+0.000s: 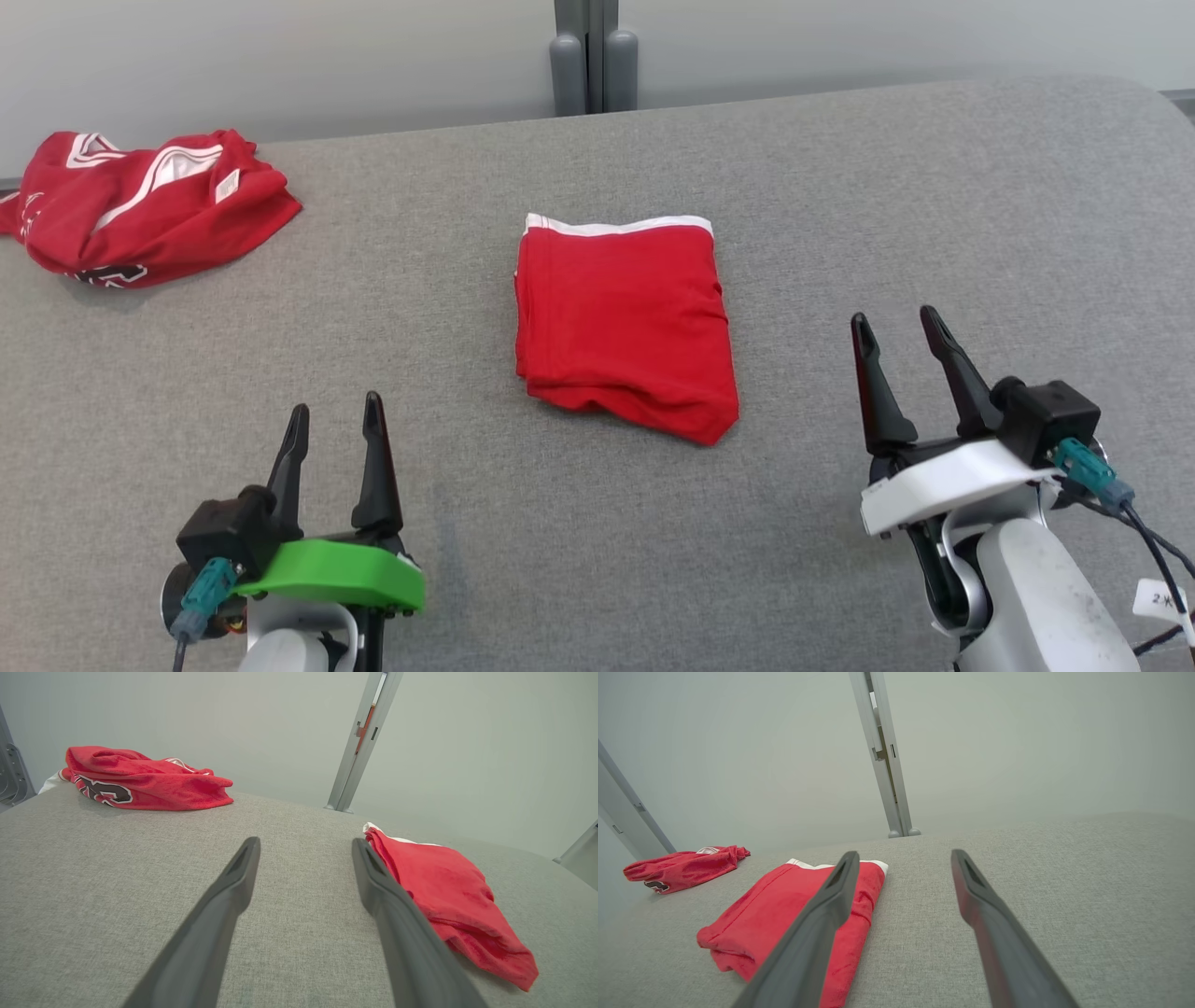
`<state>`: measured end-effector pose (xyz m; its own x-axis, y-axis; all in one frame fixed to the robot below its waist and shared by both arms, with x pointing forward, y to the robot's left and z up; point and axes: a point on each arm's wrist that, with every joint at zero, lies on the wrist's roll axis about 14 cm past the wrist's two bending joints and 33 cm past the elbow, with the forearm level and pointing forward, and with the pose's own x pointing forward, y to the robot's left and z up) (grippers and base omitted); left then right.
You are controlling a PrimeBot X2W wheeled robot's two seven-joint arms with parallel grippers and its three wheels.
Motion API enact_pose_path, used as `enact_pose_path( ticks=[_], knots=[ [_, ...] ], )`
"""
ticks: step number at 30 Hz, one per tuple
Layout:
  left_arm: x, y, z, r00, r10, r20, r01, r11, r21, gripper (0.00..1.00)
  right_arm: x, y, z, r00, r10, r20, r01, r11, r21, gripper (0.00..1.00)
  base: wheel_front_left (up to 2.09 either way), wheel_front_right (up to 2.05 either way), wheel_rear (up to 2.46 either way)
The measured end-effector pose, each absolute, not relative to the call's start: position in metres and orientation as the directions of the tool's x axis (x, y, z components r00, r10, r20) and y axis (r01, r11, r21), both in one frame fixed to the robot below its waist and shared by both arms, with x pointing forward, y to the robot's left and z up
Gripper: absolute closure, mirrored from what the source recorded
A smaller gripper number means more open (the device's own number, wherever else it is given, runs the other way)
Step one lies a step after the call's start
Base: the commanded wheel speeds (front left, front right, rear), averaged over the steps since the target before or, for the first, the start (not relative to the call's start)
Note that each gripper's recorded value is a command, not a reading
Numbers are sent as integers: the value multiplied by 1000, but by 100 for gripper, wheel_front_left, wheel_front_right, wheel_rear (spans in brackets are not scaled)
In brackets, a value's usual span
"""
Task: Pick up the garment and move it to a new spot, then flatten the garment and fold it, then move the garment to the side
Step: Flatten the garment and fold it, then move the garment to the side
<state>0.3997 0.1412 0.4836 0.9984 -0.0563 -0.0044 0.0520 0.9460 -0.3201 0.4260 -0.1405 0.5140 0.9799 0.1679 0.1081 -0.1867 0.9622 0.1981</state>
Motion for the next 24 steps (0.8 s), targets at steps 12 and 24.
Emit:
enact_pose_path(
  ticks=[12, 24],
  knots=[
    [388, 146, 475, 999, -39, -26, 30, 951, -307, 0, 412, -137, 514, 979, 169, 110, -186, 968, 169, 0, 0, 0, 0],
    [387, 148, 476, 999, -35, -22, 27, 952, -304, 0, 412, -131, 502, 980, 186, 74, -196, 963, 185, 0, 0, 0, 0]
  ],
)
